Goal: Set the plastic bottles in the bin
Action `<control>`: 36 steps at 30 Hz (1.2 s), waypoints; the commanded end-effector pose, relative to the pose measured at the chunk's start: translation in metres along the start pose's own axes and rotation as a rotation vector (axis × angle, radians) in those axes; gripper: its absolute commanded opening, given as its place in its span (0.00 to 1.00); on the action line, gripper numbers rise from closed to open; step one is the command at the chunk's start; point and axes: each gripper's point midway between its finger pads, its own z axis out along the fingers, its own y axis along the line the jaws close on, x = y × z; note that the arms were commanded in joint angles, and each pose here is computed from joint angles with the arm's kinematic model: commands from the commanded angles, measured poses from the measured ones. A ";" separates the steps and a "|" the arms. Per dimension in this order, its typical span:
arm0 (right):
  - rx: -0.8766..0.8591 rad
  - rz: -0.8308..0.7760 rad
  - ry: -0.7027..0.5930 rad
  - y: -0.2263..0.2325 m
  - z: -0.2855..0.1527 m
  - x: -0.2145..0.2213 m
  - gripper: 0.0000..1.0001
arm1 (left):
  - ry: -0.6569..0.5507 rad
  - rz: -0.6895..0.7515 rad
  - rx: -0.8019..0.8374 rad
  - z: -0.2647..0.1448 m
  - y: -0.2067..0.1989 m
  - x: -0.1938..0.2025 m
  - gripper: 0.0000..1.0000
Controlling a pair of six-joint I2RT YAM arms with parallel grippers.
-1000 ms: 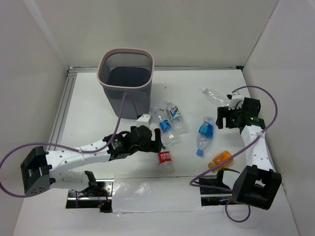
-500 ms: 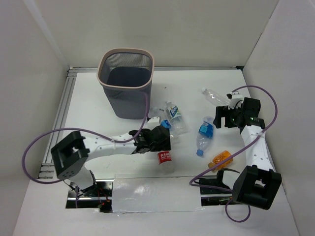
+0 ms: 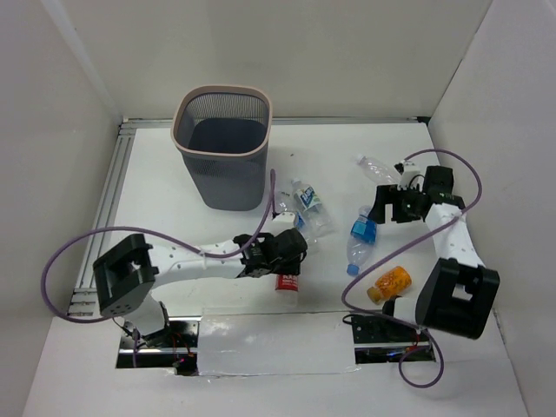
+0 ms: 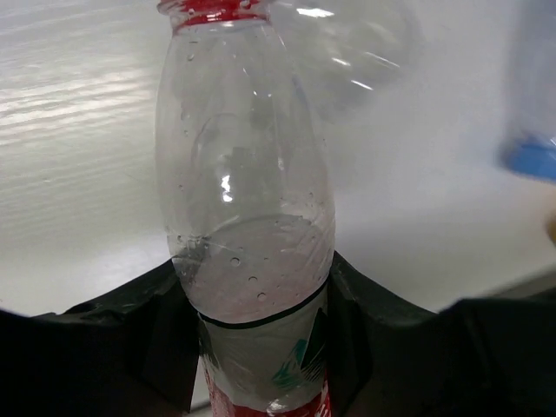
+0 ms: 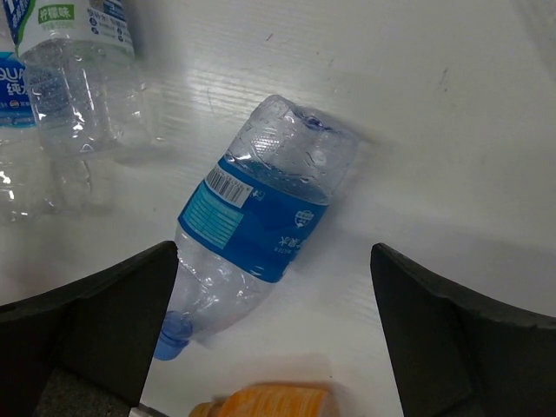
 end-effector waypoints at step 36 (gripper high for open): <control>0.099 0.111 0.259 0.019 0.095 0.033 0.99 | -1.105 -0.146 -0.222 -0.216 0.109 -0.470 0.99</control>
